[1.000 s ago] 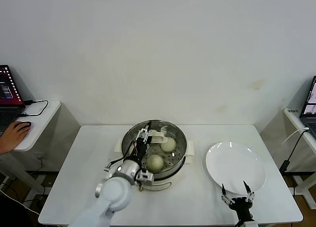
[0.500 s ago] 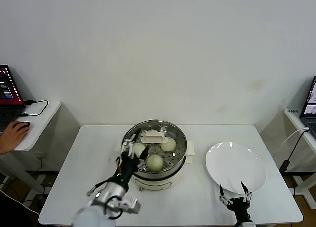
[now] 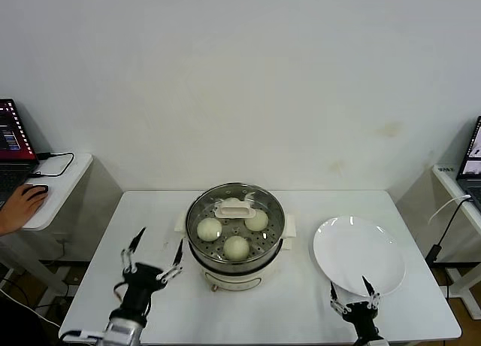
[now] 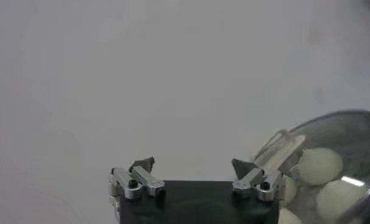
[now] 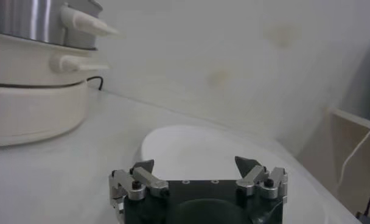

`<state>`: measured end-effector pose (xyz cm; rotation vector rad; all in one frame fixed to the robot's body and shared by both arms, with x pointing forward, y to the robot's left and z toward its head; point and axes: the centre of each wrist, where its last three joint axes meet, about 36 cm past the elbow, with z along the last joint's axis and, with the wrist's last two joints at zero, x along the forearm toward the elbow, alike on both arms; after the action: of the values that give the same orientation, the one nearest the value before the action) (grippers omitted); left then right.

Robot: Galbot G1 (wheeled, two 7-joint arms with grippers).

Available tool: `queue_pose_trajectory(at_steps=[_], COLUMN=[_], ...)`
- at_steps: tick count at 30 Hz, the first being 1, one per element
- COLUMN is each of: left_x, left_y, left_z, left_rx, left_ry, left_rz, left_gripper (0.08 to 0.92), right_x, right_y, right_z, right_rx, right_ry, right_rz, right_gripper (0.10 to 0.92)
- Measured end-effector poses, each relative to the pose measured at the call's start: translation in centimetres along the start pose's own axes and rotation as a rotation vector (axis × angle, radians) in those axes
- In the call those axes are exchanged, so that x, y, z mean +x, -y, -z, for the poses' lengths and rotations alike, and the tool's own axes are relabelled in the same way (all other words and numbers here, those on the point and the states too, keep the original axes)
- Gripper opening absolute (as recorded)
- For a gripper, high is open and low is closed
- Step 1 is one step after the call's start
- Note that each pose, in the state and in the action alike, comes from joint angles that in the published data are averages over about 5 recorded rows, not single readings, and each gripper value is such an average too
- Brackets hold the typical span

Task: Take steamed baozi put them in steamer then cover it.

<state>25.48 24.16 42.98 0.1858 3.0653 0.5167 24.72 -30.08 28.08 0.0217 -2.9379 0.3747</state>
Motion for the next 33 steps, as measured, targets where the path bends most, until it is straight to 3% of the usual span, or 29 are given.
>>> queue_pose_trajectory(at_steps=[6,14,23,33], left_x=[2.7,5.2,7.1,8.1], left_y=[0.8,1.3,1.4,1.1], left_z=[-4.1,-7.3,-8.5,-8.8], left_rx=[0.203,0.344,0.414,0.421], left_ry=[-0.098,-0.170,-0.219,-0.243], left_rz=[0.028,0.055,0.050,0.035], left_gripper=[0.823,0.823,0.823,0.823], right_x=[0.7,2.1,4.1,5.5], right_y=[-0.3,-1.2,-1.5,-2.6], right_z=[0.7,1.9,2.6,3.4], right_rx=[-0.031,-0.072,-0.103,-0.124], right_ry=[0.013,0.022,0.009,-0.016], right_rz=[0.038,0.102,0.142,0.184], right_gripper=[0.823,0.823,0.823,0.823])
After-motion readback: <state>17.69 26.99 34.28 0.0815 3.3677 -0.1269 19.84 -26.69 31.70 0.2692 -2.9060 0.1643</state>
